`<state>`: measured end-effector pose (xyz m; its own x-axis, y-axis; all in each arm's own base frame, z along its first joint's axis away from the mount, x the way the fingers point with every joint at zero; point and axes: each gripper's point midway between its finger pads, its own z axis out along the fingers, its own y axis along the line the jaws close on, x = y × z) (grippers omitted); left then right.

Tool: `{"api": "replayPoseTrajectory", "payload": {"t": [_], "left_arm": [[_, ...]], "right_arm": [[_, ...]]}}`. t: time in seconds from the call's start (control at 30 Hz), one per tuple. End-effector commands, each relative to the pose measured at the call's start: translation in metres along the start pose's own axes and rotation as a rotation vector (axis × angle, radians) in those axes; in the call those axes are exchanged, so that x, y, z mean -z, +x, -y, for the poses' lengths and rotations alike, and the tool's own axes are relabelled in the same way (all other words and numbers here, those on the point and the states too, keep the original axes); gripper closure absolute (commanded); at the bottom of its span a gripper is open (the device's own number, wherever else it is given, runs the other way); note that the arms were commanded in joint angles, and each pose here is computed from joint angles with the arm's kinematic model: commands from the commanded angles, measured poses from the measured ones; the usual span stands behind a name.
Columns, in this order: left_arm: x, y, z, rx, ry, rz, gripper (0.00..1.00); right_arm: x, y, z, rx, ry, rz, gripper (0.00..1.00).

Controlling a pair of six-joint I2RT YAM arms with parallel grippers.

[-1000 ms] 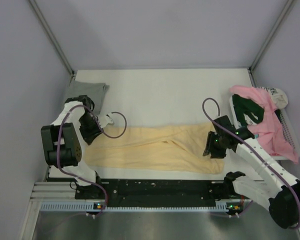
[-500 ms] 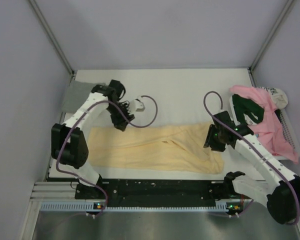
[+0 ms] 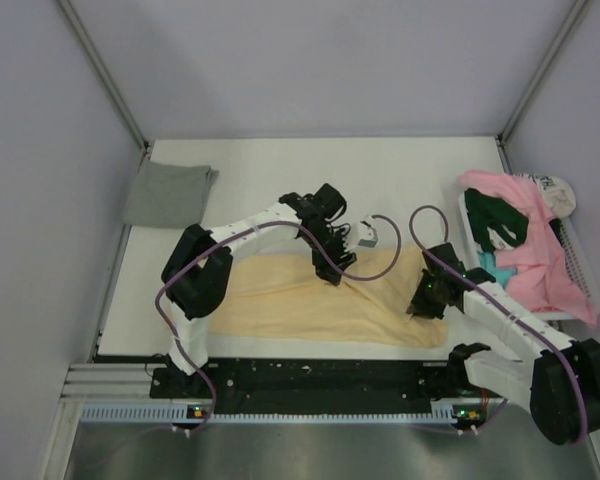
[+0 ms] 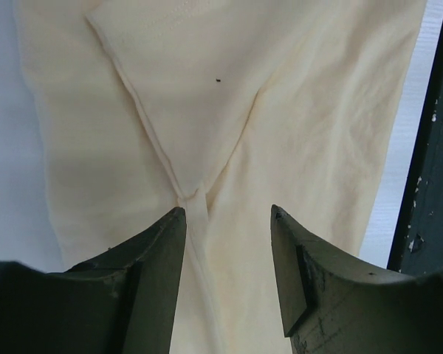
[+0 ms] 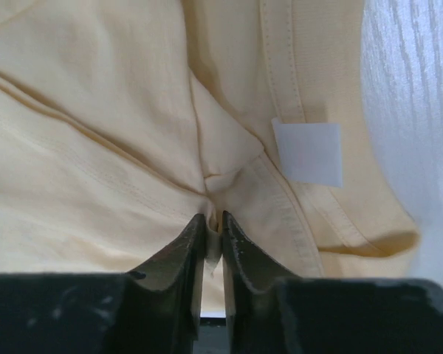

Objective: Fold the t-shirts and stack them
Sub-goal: Fold the other side of the tshirt into a rectangle

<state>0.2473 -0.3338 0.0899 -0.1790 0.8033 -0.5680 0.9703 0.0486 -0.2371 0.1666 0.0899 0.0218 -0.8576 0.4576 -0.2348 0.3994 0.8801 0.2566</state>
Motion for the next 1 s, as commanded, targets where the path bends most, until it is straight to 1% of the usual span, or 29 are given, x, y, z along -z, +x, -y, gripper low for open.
{"api": "replayPoseTrajectory", "payload": {"t": [0.0,0.07,0.17,0.23,0.33,0.47,0.53,0.67,0.77,0.83,0.9,0.93,0.97], "left_arm": [[-0.008,-0.029,-0.013,-0.022,-0.022,0.078,0.46],[-0.006,-0.038,-0.013,-0.025,-0.015,0.101,0.46],[-0.004,-0.058,-0.015,-0.017,-0.007,0.159,0.46],[-0.006,-0.075,-0.020,0.016,-0.016,0.206,0.45],[-0.024,-0.092,-0.028,0.060,0.002,0.228,0.45],[-0.061,-0.088,-0.031,0.057,0.013,0.136,0.45],[-0.072,-0.087,-0.037,0.037,0.004,0.116,0.46],[-0.081,-0.084,-0.062,0.027,-0.086,0.081,0.46],[-0.083,-0.085,-0.055,0.027,-0.044,0.085,0.46],[-0.085,-0.085,-0.048,0.027,-0.015,0.080,0.49],[-0.088,-0.080,-0.042,0.012,-0.007,0.056,0.56],[-0.088,-0.078,-0.042,0.000,-0.008,0.049,0.61],[-0.087,-0.077,-0.039,-0.009,-0.008,0.044,0.71]], "right_arm": [[0.001,-0.016,-0.012,-0.033,-0.056,0.069,1.00],[0.005,-0.018,-0.012,-0.021,-0.061,0.086,1.00],[0.011,-0.015,-0.008,-0.015,-0.051,0.076,1.00],[0.010,-0.006,-0.008,-0.013,-0.059,0.038,1.00],[0.009,0.005,-0.007,-0.013,-0.065,-0.013,1.00],[0.012,0.005,-0.009,-0.010,-0.075,-0.012,1.00],[0.012,0.004,-0.008,-0.010,-0.074,-0.004,1.00],[0.013,0.004,-0.009,-0.007,-0.079,-0.005,1.00],[0.014,0.004,-0.009,-0.008,-0.082,0.004,1.00],[0.015,0.002,-0.010,-0.009,-0.086,0.013,1.00],[0.015,0.002,-0.009,-0.010,-0.085,0.015,1.00],[0.015,0.002,-0.010,-0.009,-0.088,0.014,1.00],[0.015,0.001,-0.011,-0.009,-0.090,0.016,1.00]]}}
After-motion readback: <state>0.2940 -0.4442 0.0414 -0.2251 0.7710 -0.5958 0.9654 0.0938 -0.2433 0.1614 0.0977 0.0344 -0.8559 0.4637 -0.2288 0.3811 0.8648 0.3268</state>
